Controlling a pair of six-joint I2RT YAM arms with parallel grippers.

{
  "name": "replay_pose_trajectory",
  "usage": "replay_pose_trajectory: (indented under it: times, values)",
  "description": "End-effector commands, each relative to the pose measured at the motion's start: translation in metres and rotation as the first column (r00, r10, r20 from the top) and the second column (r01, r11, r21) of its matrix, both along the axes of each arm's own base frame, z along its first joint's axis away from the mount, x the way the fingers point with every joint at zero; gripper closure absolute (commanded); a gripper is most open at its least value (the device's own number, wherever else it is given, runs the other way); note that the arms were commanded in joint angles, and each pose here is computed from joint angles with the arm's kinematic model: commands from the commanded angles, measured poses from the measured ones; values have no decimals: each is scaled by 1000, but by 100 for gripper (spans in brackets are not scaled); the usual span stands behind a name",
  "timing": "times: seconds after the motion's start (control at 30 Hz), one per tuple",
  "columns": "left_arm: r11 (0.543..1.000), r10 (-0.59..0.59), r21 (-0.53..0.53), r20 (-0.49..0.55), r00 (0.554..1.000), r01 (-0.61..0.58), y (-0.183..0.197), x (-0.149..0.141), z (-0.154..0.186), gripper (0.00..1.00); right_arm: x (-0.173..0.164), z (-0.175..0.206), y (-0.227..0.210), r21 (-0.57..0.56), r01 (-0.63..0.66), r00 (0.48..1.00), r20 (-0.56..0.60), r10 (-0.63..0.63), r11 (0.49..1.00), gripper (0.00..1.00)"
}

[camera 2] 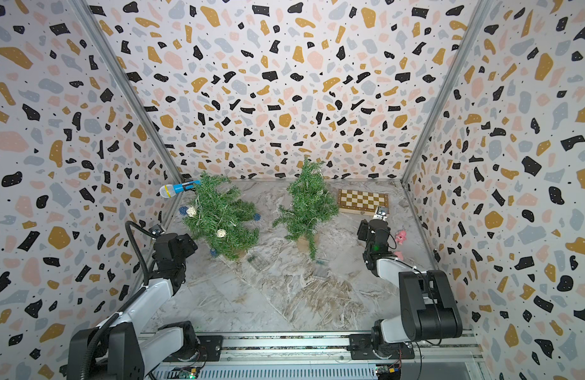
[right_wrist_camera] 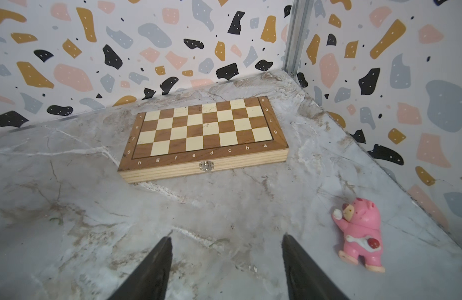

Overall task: Wrap string light around the christmas tree
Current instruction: Reset both arms

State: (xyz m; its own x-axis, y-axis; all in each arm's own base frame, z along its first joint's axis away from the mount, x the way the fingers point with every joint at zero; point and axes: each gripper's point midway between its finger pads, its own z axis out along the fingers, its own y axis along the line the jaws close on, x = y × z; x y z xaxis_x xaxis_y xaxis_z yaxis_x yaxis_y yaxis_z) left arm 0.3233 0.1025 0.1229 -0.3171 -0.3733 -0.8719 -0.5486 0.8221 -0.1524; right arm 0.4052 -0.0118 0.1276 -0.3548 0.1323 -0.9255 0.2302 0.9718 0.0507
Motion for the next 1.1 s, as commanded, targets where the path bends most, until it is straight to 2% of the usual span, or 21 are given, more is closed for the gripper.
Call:
replay_pose_trajectory:
  times: [0.0,0.1,0.23,0.33,0.47,0.57,0.73,0.8,0.83,0.87,0.9,0.93,1.0,1.07]
  values:
    - [997,-67,33,113,991,64,-7,16,20,16,-4,22,-9,-58,39,997,70,-35,998,33]
    - [994,-103,44,108,989,99,-11,22,18,17,-9,20,-13,-85,56,997,53,-52,995,34]
    - [989,-146,47,78,986,142,-16,28,14,17,-21,-11,-15,-91,78,997,-4,-79,993,34]
    - [986,-159,66,80,984,154,-18,25,6,17,-22,-11,-13,-128,79,997,30,-76,989,34]
    - [977,-198,100,103,975,188,-28,28,-9,17,-29,-1,-12,-153,71,988,144,-49,986,33]
    - [966,-233,132,63,970,224,-38,32,-10,15,-24,-3,5,-189,-19,991,129,44,982,33]
    - [936,-305,209,85,949,282,-60,28,-18,13,-24,-4,8,-199,-22,992,121,47,980,32]
    - [923,-325,258,128,937,284,-63,35,-17,11,-26,-4,8,-192,-32,990,129,58,981,27]
    - [922,-328,256,121,937,290,-64,37,-17,11,-27,-5,9,-179,-61,987,136,86,982,19]
    - [924,-327,235,85,941,301,-65,36,-21,10,-29,-5,12,-169,-101,981,146,126,981,2]
    - [927,-324,216,47,945,308,-65,35,-22,0,-40,-7,15,-165,-133,969,187,163,977,0]
    - [926,-324,224,51,945,306,-65,36,-23,1,-44,6,10,-174,-102,949,277,148,979,1]
    - [924,-325,241,80,942,298,-65,39,-20,1,-38,-9,12,-155,-113,975,171,139,981,1]
    - [928,-316,223,41,948,300,-64,39,-23,1,-40,-3,13,-183,-99,968,212,137,978,1]
